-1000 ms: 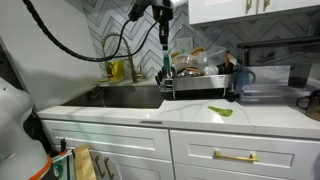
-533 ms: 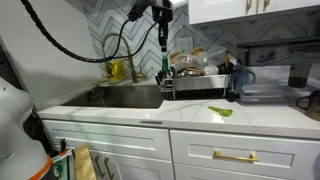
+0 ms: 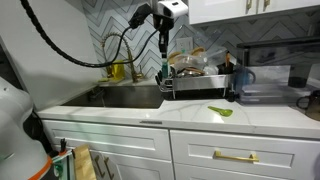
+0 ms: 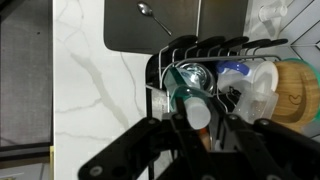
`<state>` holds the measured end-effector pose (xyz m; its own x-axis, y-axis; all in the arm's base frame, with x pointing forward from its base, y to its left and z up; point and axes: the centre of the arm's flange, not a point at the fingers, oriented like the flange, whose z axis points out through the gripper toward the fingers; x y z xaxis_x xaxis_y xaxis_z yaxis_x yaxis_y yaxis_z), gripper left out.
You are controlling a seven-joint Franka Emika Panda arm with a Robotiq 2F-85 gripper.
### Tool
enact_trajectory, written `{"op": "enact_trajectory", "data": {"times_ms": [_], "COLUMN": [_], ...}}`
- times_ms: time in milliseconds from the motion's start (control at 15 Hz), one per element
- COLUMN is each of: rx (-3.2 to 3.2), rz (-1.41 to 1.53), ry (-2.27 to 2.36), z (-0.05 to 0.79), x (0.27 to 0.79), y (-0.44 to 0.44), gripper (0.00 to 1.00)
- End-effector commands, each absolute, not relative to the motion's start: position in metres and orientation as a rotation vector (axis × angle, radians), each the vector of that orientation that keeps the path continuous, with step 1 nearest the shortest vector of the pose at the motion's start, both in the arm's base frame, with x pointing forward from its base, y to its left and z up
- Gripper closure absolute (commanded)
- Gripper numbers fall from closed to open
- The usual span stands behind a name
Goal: Put the bottle with green contents inside the metal cup in the drying rack, remove the metal cup from the drying rack and put it on the countertop
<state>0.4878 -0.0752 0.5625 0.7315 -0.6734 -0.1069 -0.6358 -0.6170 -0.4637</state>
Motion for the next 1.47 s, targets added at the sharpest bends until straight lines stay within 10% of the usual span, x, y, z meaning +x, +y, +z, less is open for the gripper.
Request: {"op": "enact_trajectory", "data": {"times_ms": [0,1400], "rx": [-2.458,-2.302], "rz": [-0.162,-0.087], "ry": [1.015,1.010], "z": [0.556,0.491], "x": [0.484,0.518], "y": [-0.079,-0.059], "gripper": [0.93,0.84]}}
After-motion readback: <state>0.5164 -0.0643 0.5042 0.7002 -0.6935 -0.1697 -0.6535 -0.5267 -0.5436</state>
